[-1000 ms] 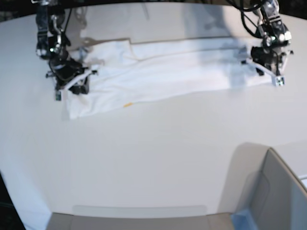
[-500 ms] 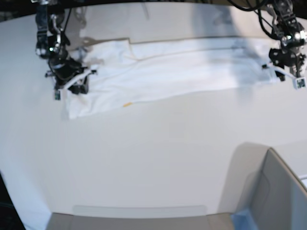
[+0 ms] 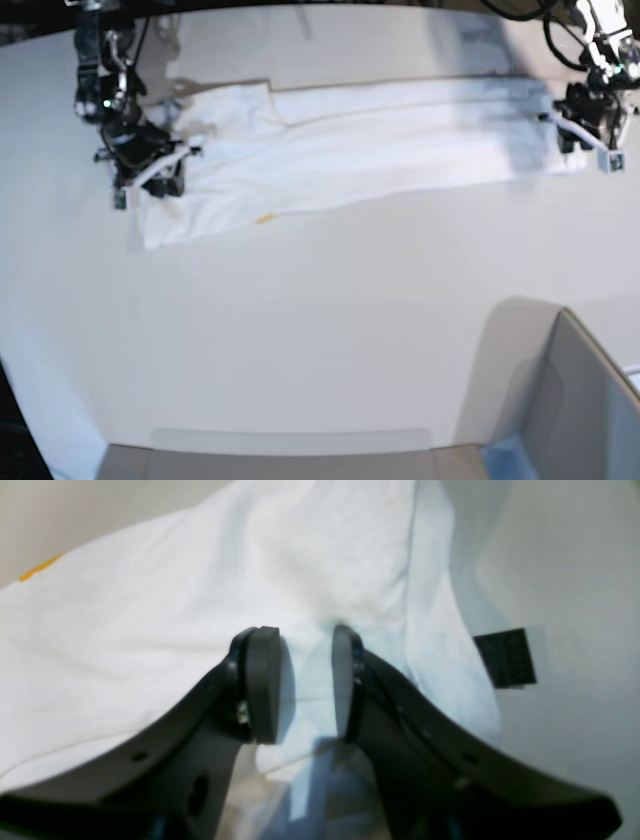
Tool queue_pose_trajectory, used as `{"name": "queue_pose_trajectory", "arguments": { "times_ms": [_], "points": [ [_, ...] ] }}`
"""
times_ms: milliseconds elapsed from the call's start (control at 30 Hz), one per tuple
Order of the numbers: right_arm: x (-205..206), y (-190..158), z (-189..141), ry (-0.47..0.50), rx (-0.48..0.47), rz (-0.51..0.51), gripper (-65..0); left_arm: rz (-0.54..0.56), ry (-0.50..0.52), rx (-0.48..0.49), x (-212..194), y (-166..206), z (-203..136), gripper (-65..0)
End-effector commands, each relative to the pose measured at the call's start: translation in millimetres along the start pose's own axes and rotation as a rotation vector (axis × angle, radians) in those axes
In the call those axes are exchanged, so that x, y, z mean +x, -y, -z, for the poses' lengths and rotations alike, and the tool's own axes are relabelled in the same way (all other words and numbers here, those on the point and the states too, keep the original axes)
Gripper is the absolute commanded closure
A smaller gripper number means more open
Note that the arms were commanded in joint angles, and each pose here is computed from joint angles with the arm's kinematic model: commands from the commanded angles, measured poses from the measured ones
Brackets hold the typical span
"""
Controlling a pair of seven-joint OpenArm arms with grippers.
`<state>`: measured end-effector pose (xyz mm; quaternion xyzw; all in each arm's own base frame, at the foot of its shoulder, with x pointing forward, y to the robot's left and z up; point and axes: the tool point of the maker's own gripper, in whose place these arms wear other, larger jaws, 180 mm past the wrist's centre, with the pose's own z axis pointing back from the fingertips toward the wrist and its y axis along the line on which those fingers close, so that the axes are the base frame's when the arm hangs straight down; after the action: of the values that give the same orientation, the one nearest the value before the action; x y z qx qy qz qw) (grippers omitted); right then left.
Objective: Layout the t-shirt on the table in an organized manner, then fold the t-shirt properly
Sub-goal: 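Hold the folded strip ends with both grippers and pull them apart to straighten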
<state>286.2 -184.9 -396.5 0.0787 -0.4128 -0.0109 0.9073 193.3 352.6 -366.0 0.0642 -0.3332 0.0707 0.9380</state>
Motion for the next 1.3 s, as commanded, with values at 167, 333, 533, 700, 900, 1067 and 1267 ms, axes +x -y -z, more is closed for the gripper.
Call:
{"name": "queue_pose_trajectory", "arguments": {
  "times_ms": [167,333,533,700,900,1067,1267],
  "points": [
    [0,7,-1,-0.017,-0.022,-0.006,-18.8,-0.063,-0.068,0.023,-21,-32,10,-23.4],
    [-1,7,-2,-0.02,-0.022,-0.007,-18.8,-0.069,-0.041,0.047,-17,-44,9,-22.0],
    [-1,7,-1,-0.018,-0.022,-0.006,-18.8,-0.096,-0.094,0.06,-37,-56,15,-22.1],
    [-1,6,-1,-0.019,-0.02,-0.007,-18.8,-0.052,-0.141,0.013,-48,-39,25,-22.0],
    [-2,7,-2,-0.021,-0.022,-0.006,-18.8,-0.016,-0.151,-0.036,-52,-19,31,-19.5],
    [-4,7,-2,-0.024,-0.022,-0.005,-18.8,0.104,-0.165,-0.193,-58,10,30,-7.8],
    [-3,7,-2,-0.023,-0.022,-0.006,-18.8,0.13,-0.25,-0.258,-81,13,33,-1.9]
  ]
}}
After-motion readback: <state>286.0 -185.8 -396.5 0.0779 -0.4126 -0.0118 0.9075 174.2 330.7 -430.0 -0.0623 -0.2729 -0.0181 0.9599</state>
